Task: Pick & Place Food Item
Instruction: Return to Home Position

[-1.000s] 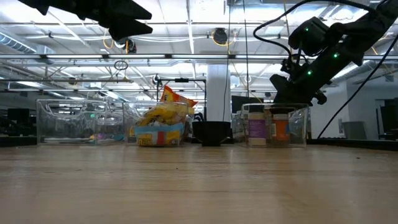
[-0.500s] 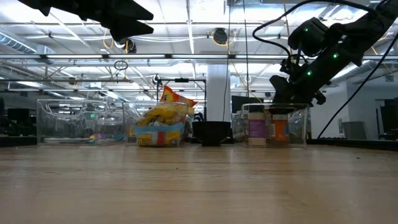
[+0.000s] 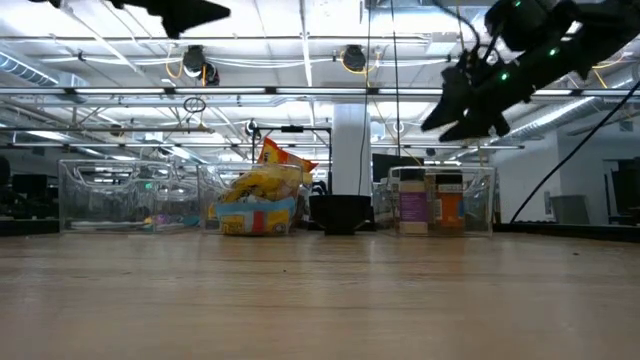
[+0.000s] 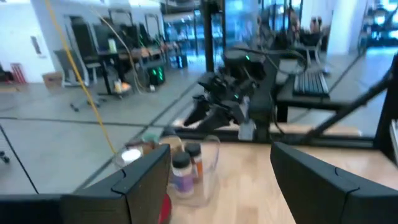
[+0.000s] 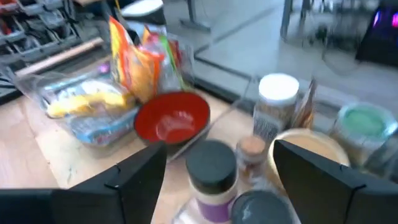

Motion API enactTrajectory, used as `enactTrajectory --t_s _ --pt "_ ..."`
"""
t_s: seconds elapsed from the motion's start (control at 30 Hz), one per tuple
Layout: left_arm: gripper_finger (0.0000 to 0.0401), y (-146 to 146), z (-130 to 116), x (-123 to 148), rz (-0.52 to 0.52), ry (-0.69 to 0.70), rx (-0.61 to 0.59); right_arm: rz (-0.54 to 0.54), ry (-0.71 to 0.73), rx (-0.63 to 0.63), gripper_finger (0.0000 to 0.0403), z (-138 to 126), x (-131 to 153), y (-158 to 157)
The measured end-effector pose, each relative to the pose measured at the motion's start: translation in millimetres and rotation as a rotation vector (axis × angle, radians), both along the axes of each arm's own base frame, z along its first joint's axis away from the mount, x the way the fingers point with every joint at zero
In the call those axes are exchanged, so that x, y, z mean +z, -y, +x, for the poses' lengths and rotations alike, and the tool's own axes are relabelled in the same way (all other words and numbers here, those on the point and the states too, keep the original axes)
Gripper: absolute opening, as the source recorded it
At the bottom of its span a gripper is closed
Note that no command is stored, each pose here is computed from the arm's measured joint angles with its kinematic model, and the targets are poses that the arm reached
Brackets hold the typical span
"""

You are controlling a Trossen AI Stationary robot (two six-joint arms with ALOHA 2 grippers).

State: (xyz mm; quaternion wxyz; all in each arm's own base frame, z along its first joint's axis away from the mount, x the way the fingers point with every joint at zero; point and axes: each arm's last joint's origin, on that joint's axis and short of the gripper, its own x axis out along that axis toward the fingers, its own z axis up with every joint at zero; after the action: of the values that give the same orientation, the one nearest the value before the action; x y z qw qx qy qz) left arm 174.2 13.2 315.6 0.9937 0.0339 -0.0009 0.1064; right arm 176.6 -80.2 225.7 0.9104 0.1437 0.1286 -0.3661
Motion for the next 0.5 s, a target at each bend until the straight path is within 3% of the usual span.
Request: enactTrajectory --t_s 0.3,0.5 --pt "0.0259 2 -68 12 -0.034 0.053 0.026 -0.247 0.035 0.125 0.0224 -25 33 -21" --pt "0.0249 4 -100 -8 -0.027 0.115 0.028 -0.332 0.120 0.124 0.0168 -46 38 -34"
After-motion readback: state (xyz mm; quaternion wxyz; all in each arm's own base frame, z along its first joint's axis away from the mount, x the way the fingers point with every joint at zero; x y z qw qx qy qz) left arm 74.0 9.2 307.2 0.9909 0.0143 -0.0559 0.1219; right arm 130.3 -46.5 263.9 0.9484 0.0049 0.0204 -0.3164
